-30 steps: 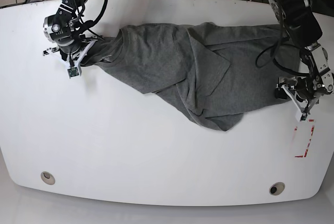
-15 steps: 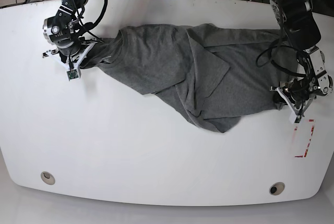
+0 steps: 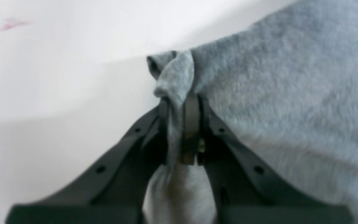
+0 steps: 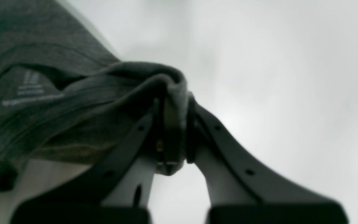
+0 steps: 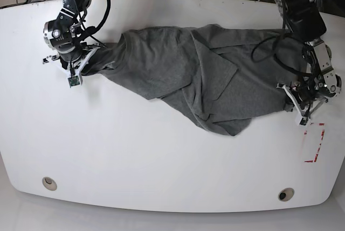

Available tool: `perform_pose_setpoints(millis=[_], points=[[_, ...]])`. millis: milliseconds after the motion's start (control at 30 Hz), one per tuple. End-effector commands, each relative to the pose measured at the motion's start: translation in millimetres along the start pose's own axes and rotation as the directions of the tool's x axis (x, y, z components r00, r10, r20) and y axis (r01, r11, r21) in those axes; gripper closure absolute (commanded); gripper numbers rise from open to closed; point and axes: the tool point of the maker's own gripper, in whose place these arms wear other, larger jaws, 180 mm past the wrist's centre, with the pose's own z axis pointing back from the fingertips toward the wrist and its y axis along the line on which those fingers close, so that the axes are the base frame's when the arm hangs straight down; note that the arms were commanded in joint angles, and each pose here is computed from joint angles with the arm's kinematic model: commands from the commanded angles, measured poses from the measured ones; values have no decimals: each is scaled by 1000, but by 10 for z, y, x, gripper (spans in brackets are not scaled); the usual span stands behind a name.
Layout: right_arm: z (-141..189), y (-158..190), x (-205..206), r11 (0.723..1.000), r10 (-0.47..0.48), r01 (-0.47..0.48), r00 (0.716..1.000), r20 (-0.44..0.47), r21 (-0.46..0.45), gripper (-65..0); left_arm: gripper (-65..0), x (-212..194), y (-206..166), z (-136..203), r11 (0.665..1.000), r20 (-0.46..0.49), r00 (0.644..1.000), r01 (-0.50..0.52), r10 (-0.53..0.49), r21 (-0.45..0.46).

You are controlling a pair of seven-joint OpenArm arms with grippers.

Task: Layout the t-shirt on the table in an organized manner, then fold the t-shirt properly
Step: 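Regrasp the shirt edge lower with the left gripper, then lift the shirt with both grippers and swing it toward the robot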

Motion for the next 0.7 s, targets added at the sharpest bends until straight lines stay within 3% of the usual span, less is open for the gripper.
perform_pose_setpoints(millis=[0, 300, 533, 667], points=[[56, -156, 336, 999, 9, -6, 996, 86, -45, -2, 0, 530, 203, 334, 995, 145, 988, 48, -61, 90], [147, -497, 1058, 993, 27, 0, 972, 233, -118, -2, 0, 1022, 327, 889, 965, 234, 957, 112, -169, 235], [438, -922, 1807, 978, 63, 22, 920, 387, -210, -2, 0, 1492, 438, 1395, 929, 316, 919, 116, -235, 353], [585, -1171, 2130, 967, 72, 42, 901, 429, -251, -3, 0, 1696, 501, 1637, 910, 348, 902, 101, -255, 403]])
